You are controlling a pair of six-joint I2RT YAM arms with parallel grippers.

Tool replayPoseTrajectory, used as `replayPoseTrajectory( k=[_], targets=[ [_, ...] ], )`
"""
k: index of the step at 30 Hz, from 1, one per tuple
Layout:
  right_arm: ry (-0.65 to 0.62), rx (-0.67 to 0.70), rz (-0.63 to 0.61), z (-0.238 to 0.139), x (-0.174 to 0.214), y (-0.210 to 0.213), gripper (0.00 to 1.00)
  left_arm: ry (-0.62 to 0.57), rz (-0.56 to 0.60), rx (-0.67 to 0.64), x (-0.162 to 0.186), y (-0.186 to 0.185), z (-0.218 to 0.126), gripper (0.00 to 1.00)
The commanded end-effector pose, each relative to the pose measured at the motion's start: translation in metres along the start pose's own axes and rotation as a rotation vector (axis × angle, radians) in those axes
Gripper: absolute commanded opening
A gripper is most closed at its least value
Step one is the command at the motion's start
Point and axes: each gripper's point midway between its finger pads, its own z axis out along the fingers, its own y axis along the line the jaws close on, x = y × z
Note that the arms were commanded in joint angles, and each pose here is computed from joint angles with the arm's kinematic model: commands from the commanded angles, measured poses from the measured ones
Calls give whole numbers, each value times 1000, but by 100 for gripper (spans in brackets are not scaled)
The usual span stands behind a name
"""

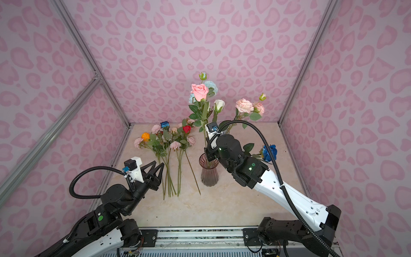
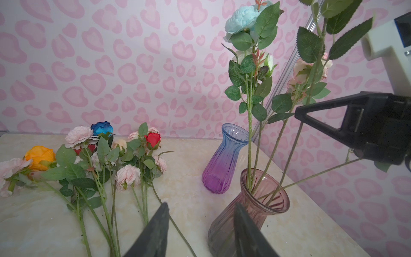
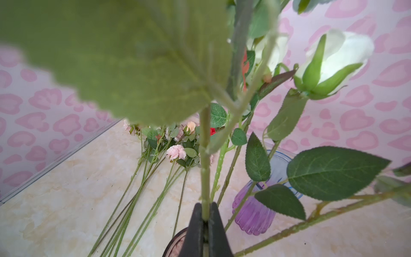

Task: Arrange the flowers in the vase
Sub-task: 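Lower the pink rose stem into the mauve vase with right gripper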

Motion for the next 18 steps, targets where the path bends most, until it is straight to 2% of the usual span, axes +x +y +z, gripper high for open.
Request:
replayPoseTrajectory(
  k=[1, 5, 13, 18],
  targets=[
    [-16, -7, 34, 2, 9, 0, 5, -4, -7, -5, -1, 0, 1, 48],
    [-3, 13, 43, 3, 27, -6, 8, 6, -4, -8, 3, 0, 3, 48],
    [17, 57, 48, 2, 40, -16, 36, 25, 0, -21, 8, 1, 8, 48],
    [-8, 47, 56, -6, 32, -16, 37, 41, 6, -34, 13, 2, 12, 48]
  ],
)
